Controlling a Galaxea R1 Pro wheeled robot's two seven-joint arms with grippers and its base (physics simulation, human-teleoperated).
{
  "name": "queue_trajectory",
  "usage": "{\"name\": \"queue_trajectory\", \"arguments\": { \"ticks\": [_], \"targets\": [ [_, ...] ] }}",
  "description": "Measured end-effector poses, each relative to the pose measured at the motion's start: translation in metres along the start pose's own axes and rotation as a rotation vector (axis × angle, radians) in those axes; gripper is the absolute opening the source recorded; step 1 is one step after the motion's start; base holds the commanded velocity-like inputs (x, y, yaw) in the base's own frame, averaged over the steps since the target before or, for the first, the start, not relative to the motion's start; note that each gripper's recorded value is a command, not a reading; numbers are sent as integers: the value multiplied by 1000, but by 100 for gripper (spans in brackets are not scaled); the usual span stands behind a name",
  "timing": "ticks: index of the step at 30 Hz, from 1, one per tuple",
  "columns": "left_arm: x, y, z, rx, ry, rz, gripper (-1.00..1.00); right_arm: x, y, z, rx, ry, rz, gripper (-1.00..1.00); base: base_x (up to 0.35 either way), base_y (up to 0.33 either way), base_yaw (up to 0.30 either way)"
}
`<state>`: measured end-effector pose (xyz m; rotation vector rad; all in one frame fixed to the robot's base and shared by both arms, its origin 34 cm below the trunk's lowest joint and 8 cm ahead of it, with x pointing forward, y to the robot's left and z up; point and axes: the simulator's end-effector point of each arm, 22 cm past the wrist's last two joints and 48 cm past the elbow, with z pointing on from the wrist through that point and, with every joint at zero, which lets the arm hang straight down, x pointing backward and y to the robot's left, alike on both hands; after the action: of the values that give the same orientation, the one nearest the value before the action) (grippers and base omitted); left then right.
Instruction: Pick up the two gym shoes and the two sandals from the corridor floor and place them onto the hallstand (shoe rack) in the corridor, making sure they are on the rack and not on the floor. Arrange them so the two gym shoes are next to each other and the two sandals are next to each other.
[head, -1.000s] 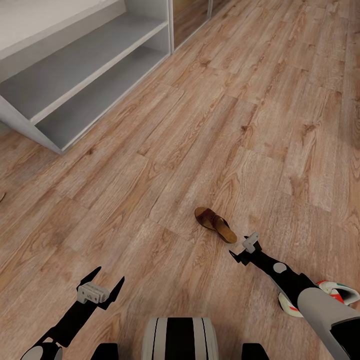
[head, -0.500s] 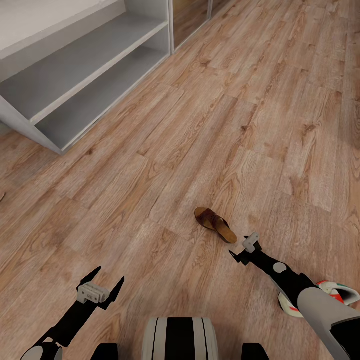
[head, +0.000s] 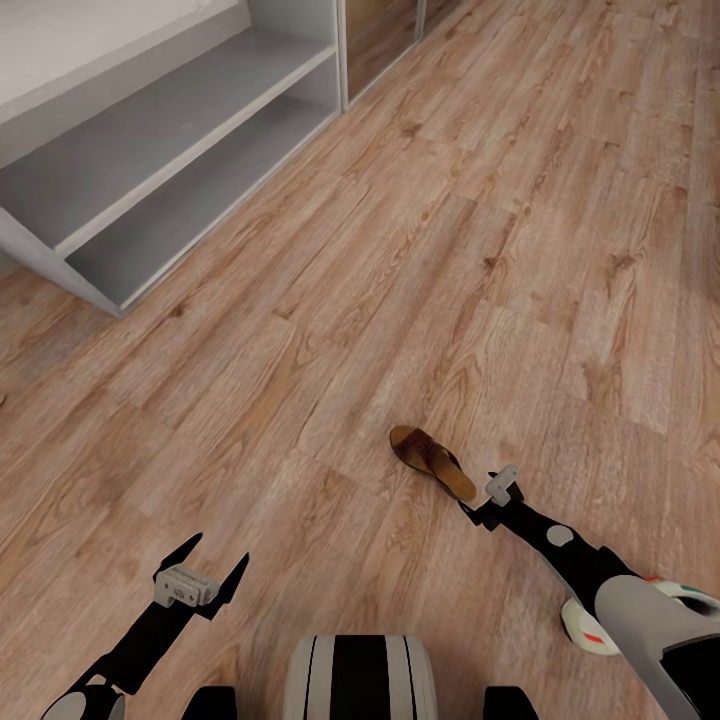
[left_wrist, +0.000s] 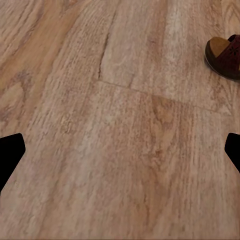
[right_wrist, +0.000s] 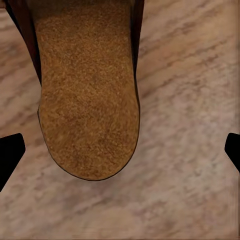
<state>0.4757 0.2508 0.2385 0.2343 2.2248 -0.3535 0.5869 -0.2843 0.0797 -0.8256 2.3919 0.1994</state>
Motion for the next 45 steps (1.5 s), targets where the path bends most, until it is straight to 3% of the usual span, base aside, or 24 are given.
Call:
{"name": "queue_trajectory", "arguments": {
  "ticks": [45],
  "targets": [
    [0,0,0,0,0,0,100,-1,2,1,-2,-2,1,100,6,0,0]
  ]
}}
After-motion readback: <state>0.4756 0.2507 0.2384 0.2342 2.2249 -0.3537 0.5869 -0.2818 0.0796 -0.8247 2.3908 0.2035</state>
